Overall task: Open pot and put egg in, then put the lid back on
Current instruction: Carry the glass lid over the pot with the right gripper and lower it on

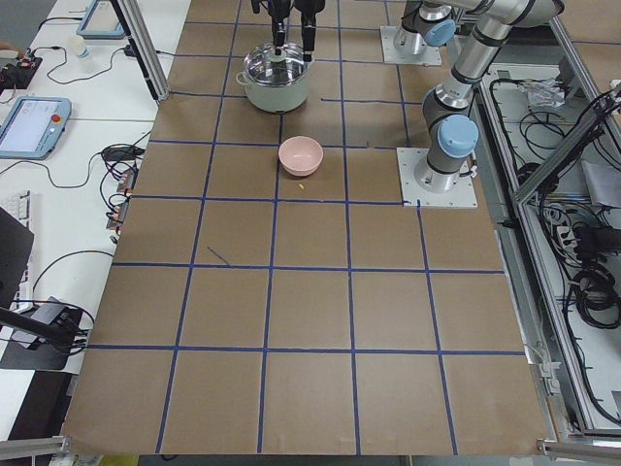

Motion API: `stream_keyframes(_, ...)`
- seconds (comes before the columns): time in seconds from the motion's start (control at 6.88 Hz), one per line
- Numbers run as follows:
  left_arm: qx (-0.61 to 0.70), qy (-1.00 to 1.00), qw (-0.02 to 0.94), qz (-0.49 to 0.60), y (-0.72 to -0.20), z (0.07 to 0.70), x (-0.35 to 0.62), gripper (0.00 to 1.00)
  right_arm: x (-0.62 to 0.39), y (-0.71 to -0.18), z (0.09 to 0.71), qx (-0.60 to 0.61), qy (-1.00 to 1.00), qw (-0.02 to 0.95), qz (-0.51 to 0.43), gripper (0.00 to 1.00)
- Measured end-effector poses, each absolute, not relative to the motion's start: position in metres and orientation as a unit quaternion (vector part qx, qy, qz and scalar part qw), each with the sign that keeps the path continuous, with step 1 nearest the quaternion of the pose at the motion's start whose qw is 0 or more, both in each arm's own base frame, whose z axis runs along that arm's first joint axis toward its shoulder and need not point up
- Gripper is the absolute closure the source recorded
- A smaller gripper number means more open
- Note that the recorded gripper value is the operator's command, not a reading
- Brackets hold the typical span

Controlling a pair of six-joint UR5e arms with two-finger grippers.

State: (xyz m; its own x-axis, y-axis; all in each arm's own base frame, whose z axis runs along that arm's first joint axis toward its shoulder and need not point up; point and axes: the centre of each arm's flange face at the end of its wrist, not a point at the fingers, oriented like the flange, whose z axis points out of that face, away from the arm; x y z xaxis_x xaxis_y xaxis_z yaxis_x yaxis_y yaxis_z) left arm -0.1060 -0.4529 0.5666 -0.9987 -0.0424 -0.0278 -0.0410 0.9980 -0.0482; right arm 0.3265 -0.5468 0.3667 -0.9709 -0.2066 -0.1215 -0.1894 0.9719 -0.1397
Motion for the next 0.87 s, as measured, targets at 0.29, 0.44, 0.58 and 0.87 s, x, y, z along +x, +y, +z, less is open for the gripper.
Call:
stream_keyframes(0.29,-0.021,0.999,0.014,-0.024,-0.4529,0.5664,-0.1058,0.00,0.3231,-0.5507,0.3692,-0.111,0.989,0.070,-0.075,0.73)
stream_keyframes(0.44,-0.021,0.999,0.014,-0.023,-0.4529,0.5661,-0.1058,0.00,0.3223,-0.5517,0.3697,-0.114,0.988,0.070,-0.078,0.73)
stream_keyframes(0.58,-0.021,0.999,0.014,-0.023,-0.4529,0.5659,-0.1058,0.00,0.3220,-0.5517,0.3692,-0.114,0.988,0.070,-0.079,0.73)
stream_keyframes(0.87,-0.020,0.999,0.014,-0.022,-0.4529,0.5653,-0.1062,0.00,0.3212,-0.5508,0.3652,-0.115,0.988,0.070,-0.080,0.58)
